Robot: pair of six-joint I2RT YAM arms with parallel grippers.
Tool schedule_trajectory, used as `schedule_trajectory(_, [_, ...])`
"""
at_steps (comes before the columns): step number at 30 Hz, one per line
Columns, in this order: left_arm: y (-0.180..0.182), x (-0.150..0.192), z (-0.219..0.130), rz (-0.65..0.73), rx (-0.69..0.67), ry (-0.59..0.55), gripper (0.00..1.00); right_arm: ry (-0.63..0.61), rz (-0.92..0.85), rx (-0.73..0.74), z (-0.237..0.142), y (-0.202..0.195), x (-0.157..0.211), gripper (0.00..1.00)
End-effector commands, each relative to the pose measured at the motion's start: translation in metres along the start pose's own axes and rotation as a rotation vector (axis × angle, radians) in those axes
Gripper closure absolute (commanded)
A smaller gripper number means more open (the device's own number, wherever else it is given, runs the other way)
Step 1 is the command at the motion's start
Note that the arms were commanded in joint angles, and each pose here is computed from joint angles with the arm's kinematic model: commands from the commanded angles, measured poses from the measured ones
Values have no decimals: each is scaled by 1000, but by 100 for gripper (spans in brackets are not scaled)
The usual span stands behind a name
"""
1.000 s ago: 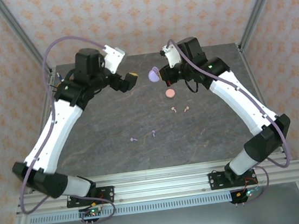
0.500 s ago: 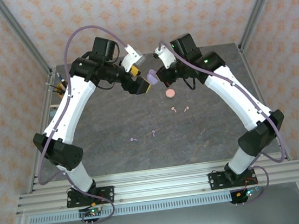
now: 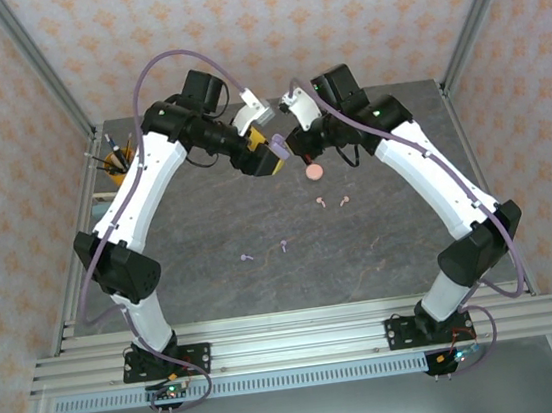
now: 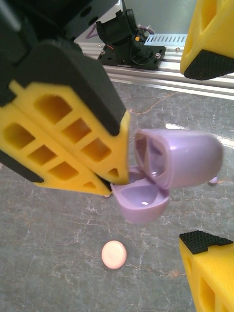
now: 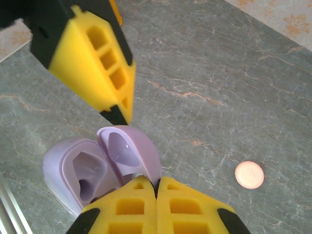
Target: Insert the wireless bluetooth earbuds into the charging case
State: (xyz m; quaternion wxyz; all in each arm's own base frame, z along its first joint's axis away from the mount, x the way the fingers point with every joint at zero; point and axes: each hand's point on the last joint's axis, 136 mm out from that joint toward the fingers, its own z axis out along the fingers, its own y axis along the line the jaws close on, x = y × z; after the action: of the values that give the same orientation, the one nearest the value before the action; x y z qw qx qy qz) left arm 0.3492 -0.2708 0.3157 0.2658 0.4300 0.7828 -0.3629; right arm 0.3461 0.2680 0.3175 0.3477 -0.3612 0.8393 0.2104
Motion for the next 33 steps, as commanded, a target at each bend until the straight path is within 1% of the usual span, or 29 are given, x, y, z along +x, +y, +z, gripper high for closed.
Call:
schedule_trajectory(1, [-10, -8, -7, 12, 39, -16, 21, -56, -31, -32, -17, 15, -17, 100])
schedule_trajectory(4, [-10, -8, -6, 12, 48, -8, 27, -51, -33, -31, -16, 16, -16, 100])
schedule_trajectory(11, [-10, -3, -2, 1, 68, 8, 35, -58, -35, -33, -16, 18, -19, 100])
schedule_trajectory(16, [-9, 1, 1, -11, 81, 22, 38, -64, -35, -35, -17, 18, -21, 100])
schedule_trajectory(19, [-9, 1, 2, -12, 84, 20, 41, -63, -36, -38, -17, 19, -22, 100])
schedule_trajectory(23, [-8, -1, 2, -10, 84, 12, 48, -64, -33, -41, -17, 19, -22, 100])
schedule_trajectory(30, [-7, -6, 2, -10, 78, -11, 50, -57, -33, -38, -17, 19, -19, 100])
schedule_trajectory(33, [-8, -8, 1, -8, 80, -21, 55, -57, -33, -40, -17, 19, -18, 100])
